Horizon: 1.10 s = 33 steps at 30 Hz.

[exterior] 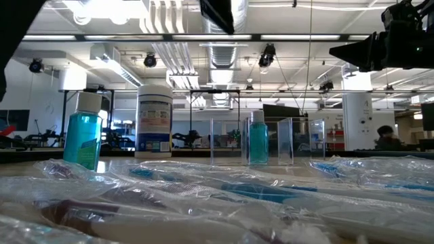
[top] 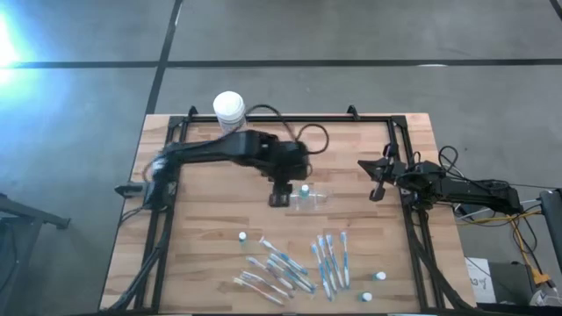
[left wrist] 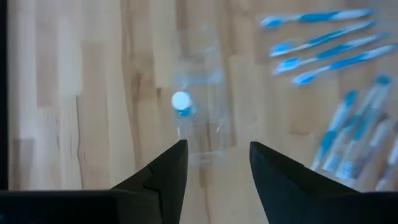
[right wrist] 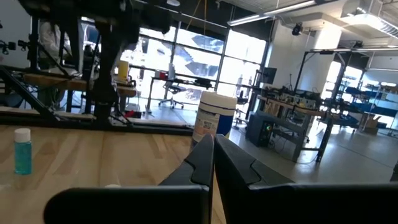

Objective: Pick & Place toothbrushing station
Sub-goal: Put the blue mouthwash into the transparent organizer

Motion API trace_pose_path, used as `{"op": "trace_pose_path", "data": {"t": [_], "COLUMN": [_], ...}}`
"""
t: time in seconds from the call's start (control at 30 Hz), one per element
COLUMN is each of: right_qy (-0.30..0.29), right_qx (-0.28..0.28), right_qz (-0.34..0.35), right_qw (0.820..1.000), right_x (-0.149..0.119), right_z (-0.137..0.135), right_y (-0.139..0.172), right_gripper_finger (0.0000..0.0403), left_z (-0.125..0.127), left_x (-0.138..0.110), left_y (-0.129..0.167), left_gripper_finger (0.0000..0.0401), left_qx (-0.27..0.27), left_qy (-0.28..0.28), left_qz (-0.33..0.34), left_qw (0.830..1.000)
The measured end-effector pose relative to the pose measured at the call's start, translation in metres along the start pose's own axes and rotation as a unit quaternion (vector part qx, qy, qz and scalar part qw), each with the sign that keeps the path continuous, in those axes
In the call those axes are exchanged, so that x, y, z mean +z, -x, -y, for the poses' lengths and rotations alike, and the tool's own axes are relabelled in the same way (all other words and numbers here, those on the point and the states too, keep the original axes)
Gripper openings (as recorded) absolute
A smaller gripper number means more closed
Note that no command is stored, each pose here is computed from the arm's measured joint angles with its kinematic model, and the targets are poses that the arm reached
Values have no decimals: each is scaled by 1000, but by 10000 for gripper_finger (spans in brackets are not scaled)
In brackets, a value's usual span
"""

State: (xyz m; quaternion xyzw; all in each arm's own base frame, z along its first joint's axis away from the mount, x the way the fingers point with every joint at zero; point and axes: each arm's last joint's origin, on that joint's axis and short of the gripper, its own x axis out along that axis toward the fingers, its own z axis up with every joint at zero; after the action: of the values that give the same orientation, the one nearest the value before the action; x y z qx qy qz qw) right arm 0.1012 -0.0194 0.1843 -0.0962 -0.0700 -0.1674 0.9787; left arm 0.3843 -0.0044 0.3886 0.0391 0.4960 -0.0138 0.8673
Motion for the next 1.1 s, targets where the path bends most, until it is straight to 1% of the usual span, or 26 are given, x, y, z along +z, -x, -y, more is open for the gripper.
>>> {"op": "trace_pose_path", "data": {"t": [0.03,0.13,0.23,0.3,0.37,0.5,0.57,0.67,0.73,0.83,0.9,0.97,1.03,1.1], "right_qy": [-5,-6,-6,-6,-6,-6,-6,-6,-6,-6,-6,-6,-6,-6], "right_qx": [0,2,2,3,3,4,4,4,4,4,4,4,4,4], "right_qz": [0,-3,-6,-9,-11,-12,-12,-12,-12,-12,-12,-12,-12,-12], "right_qw": [1000,1000,1000,1000,1000,1000,1000,1000,1000,1000,1000,1000,1000,1000], "right_x": [0,-1,-1,-2,-2,-2,-2,-2,-2,-2,-2,-2,-2,-2], "right_z": [0,0,0,0,-1,-1,-1,-1,-1,-1,-1,-1,-1,-1], "right_y": [0,0,0,0,0,0,0,0,0,0,0,0,0,0], "right_gripper_finger": [8,8,8,8,8,8,8,8,8,8,8,8,8,8], "left_z": [4,16,28,34,38,38,37,35,34,34,34,35,34,34], "left_x": [-4,-24,-54,-77,-102,-148,-169,-196,-212,-234,-248,-260,-271,-280], "left_y": [10,24,24,20,16,10,8,9,11,11,8,2,-5,-14], "left_gripper_finger": [174,167,147,125,97,36,11,9,13,10,5,4,5,3], "left_qx": [-2,-9,-44,-71,-84,-81,-75,-69,-72,-82,-86,-89,-82,-68], "left_qy": [-5,-19,-46,-58,-60,-45,-31,4,23,37,44,50,59,68], "left_qz": [18,66,111,142,174,244,288,353,398,464,502,529,545,548], "left_qw": [1000,998,992,986,979,965,954,933,914,881,859,842,832,831]}}
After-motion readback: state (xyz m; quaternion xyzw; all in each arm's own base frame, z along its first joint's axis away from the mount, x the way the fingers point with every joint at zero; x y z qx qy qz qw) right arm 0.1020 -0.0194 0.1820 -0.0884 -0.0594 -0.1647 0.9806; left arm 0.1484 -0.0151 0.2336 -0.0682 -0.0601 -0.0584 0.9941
